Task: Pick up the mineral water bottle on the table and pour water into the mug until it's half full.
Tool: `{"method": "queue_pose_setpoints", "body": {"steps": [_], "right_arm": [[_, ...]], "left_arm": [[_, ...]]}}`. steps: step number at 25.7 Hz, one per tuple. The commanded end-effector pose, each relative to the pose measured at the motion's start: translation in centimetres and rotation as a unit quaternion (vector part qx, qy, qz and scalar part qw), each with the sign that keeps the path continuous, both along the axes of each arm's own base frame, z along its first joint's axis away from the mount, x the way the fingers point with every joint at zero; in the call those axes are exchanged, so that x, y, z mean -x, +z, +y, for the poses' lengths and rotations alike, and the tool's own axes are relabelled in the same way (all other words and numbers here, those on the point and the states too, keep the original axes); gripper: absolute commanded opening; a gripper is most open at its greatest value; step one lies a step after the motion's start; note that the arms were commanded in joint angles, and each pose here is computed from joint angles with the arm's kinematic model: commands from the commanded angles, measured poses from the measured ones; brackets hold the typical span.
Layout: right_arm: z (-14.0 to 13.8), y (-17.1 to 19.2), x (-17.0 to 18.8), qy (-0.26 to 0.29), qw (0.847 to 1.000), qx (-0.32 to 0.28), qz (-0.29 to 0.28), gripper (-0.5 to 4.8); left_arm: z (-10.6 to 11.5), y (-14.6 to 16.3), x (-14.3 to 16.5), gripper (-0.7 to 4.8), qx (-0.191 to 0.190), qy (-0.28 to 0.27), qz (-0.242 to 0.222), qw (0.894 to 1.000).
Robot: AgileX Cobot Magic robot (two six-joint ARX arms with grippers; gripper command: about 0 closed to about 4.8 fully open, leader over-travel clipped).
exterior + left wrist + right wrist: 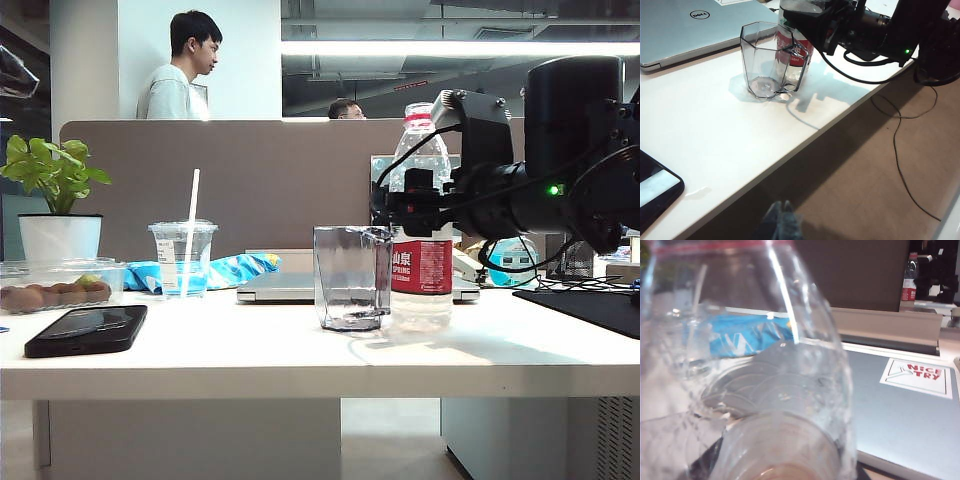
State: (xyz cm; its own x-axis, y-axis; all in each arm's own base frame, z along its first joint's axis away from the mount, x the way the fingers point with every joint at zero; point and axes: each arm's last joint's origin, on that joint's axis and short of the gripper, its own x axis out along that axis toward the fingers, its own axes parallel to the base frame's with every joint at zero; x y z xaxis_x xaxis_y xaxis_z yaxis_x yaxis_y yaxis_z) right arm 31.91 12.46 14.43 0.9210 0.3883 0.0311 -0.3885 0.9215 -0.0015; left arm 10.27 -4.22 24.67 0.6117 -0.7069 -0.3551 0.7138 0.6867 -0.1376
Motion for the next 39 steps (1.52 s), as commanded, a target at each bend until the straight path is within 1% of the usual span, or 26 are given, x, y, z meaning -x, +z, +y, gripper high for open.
{"method": "queue_pose_setpoints", "body": {"steps": [1, 3, 6, 7, 8, 9, 10, 11, 13, 14, 16, 19, 20, 21, 22, 25, 26, 27, 28, 30, 32, 34, 39], "right_arm": [[-0.1, 0.1, 0.0, -0.007, 0.998, 0.061, -0.025, 2.68], [-0.2, 1.0, 0.1, -0.006, 0.997, 0.073, -0.025, 2.68], [-0.3, 3.0, 0.4, -0.006, 0.987, 0.153, -0.041, 2.68], [-0.3, 3.4, 0.3, -0.005, 0.985, 0.167, -0.04, 2.68], [-0.3, 4.5, 0.4, -0.003, 0.976, 0.212, -0.04, 2.69], [-0.3, 5.1, 0.4, -0.002, 0.971, 0.233, -0.043, 2.69], [-0.3, 6.2, 0.4, 0.001, 0.958, 0.281, -0.05, 2.69], [-0.3, 6.8, 0.3, 0.0, 0.951, 0.305, -0.052, 2.69], [-0.3, 8.4, -0.1, -0.022, 0.93, 0.363, -0.053, 2.69], [-0.2, 9.1, -0.4, -0.034, 0.914, 0.401, -0.053, 2.69], [-0.2, 9.8, -0.9, -0.039, 0.892, 0.448, -0.051, 2.69], [-0.1, 10.3, -1.1, -0.043, 0.879, 0.471, -0.059, 2.69], [-0.1, 10.3, -1.1, -0.042, 0.873, 0.482, -0.064, 2.69], [-0.1, 10.3, -1.1, -0.041, 0.858, 0.508, -0.072, 2.69], [-0.2, 10.2, -1.1, -0.043, 0.847, 0.524, -0.074, 2.69], [-0.2, 10.2, -1.1, -0.041, 0.834, 0.545, -0.08, 2.69], [-0.2, 10.2, -1.1, -0.043, 0.824, 0.56, -0.083, 2.69], [-0.3, 10.2, -1.1, -0.045, 0.817, 0.569, -0.084, 2.69], [-0.3, 10.1, -1.1, -0.043, 0.806, 0.585, -0.085, 2.69], [-0.3, 10.0, -1.1, -0.036, 0.792, 0.603, -0.086, 2.69], [-0.3, 9.8, -1.1, -0.031, 0.785, 0.613, -0.083, 2.69], [-0.3, 9.7, -1.0, -0.028, 0.775, 0.626, -0.081, 2.69], [-0.4, 9.7, -1.0, -0.027, 0.743, 0.663, -0.086, 2.69]], "left_arm": [[0.0, 0.2, 0.0, -0.05, 0.0, 0.001, -0.008, 1.0], [0.0, 0.2, 0.0, -0.05, 0.0, 0.001, -0.008, 1.0], [0.0, 0.2, 0.0, -0.05, 0.0, 0.001, -0.008, 1.0], [0.0, 0.2, 0.0, -0.05, 0.0, 0.002, -0.008, 1.0], [0.1, 0.2, -0.1, -0.05, -0.004, 0.011, -0.009, 1.0], [0.1, 0.2, -0.1, -0.05, -0.006, 0.015, -0.009, 1.0], [0.1, 0.2, -0.1, -0.05, -0.009, 0.022, -0.01, 1.0], [0.1, 0.2, -0.1, -0.05, -0.009, 0.023, -0.01, 1.0], [0.1, 0.2, -0.1, -0.05, -0.009, 0.023, -0.011, 1.0], [0.1, 0.2, -0.1, -0.05, -0.009, 0.023, -0.011, 1.0], [0.1, 0.2, -0.1, -0.05, -0.009, 0.023, -0.011, 1.0], [0.1, 0.2, -0.1, -0.05, -0.009, 0.023, -0.011, 1.0], [0.1, 0.2, -0.1, -0.05, -0.009, 0.023, -0.011, 1.0], [0.1, 0.2, -0.1, -0.05, -0.009, 0.024, -0.012, 1.0], [0.1, 0.2, -0.1, -0.05, -0.01, 0.025, -0.012, 1.0], [0.1, 0.2, -0.1, -0.05, -0.01, 0.025, -0.012, 1.0], [0.1, 0.3, -0.1, -0.05, -0.01, 0.025, -0.013, 1.0], [0.1, 0.3, -0.1, -0.05, -0.009, 0.025, -0.014, 1.0], [0.1, 0.4, -0.2, -0.05, -0.008, 0.026, -0.019, 0.999], [0.1, 0.6, -0.3, -0.05, -0.005, 0.026, -0.03, 0.999], [0.1, 0.6, -0.3, -0.05, -0.004, 0.026, -0.034, 0.999], [0.1, 0.6, -0.3, -0.05, -0.004, 0.025, -0.034, 0.999], [0.1, 0.6, -0.3, -0.05, -0.004, 0.025, -0.034, 0.999]]}}
